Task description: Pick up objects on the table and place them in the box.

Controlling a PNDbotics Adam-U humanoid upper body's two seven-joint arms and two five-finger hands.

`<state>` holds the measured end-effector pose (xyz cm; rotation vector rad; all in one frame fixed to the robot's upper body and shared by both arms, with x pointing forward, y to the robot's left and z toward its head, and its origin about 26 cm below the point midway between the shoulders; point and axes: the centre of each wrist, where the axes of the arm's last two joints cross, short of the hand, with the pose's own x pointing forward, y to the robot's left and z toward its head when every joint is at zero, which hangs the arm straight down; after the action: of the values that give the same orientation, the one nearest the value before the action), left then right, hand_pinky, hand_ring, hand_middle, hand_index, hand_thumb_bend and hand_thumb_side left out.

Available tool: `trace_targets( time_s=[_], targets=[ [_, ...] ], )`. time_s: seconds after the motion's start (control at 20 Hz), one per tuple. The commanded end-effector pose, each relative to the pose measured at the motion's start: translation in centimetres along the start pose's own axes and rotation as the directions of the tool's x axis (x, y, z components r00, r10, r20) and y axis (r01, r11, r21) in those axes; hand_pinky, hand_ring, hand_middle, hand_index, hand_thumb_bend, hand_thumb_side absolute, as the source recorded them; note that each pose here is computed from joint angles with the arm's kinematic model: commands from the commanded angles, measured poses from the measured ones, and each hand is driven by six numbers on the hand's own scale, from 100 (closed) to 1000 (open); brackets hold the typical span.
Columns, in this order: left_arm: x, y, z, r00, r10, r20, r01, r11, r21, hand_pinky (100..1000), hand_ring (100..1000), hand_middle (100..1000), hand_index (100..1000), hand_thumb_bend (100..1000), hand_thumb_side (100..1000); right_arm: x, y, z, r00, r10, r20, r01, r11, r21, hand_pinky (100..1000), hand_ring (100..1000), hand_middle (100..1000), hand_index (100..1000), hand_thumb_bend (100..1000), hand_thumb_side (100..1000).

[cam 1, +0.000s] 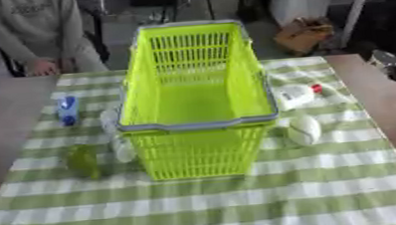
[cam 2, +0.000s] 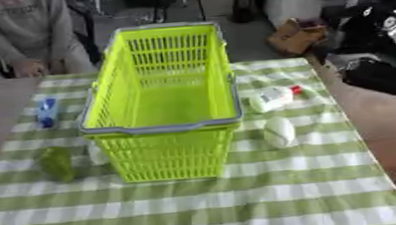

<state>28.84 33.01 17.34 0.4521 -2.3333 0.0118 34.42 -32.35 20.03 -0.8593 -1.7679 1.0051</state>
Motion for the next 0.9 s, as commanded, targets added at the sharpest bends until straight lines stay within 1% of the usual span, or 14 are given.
trace_targets(
  time_s=[0.05,0.25,0.35,0.45,0.5,0.65,0.7,0.85,0.9],
  targets=[
    [0.5,0.3,-0.6,1.000,-0.014,0.026,0.014,1.000,-0.012,582,778,691,758,234,1000,-1.0,-1.1,-0.5,0.995,0.099,-0.020,-0.096,0.988,0.125,628,727,721,869,522,522],
    [0.5,0.3,-0.6,1.000,-0.013,0.027,0.014,1.000,-0.014,582,778,691,758,234,1000,-2.1,-0.3,-1.0,0.987,0.158,-0.042,-0.141,0.952,0.270,642,738,755,879,510,501],
    [0.5,0.3,-0.6,1.000,-0.012,0.026,0.012,1.000,-0.015,582,778,691,758,234,1000,-2.7,0.3,-1.2,0.982,0.179,-0.056,-0.152,0.934,0.323,642,739,768,885,511,492],
    [0.5,0.2,-0.6,1.000,-0.009,0.025,0.010,1.000,-0.016,582,778,691,758,234,1000,-3.3,1.0,-1.4,0.979,0.192,-0.072,-0.155,0.921,0.358,650,752,780,892,516,483],
    [0.5,0.2,-0.6,1.000,-0.008,0.024,0.009,1.000,-0.017,582,778,691,758,233,1000,-3.5,1.3,-1.5,0.977,0.199,-0.078,-0.157,0.915,0.372,663,774,801,902,514,481],
    [0.5,0.2,-0.6,1.000,-0.007,0.025,0.007,1.000,-0.020,582,778,691,758,233,1000,-3.9,2.5,-1.9,0.970,0.225,-0.091,-0.170,0.897,0.408,672,789,827,914,513,477],
    [0.5,0.2,-0.6,1.000,-0.007,0.025,0.007,1.000,-0.020,582,778,691,758,233,1000,-4.0,2.9,-2.1,0.968,0.235,-0.092,-0.177,0.892,0.417,681,799,852,917,514,468],
    [0.5,0.1,-0.6,1.000,-0.005,0.025,0.006,1.000,-0.020,582,778,691,758,233,1000,-4.2,4.4,-2.9,0.955,0.285,-0.086,-0.216,0.861,0.461,685,800,863,916,513,465],
    [0.5,0.1,-0.6,1.000,-0.005,0.025,0.005,1.000,-0.020,582,778,691,758,233,1000,-4.3,4.8,-3.1,0.952,0.296,-0.081,-0.225,0.853,0.471,685,799,863,914,574,463]
  ],
)
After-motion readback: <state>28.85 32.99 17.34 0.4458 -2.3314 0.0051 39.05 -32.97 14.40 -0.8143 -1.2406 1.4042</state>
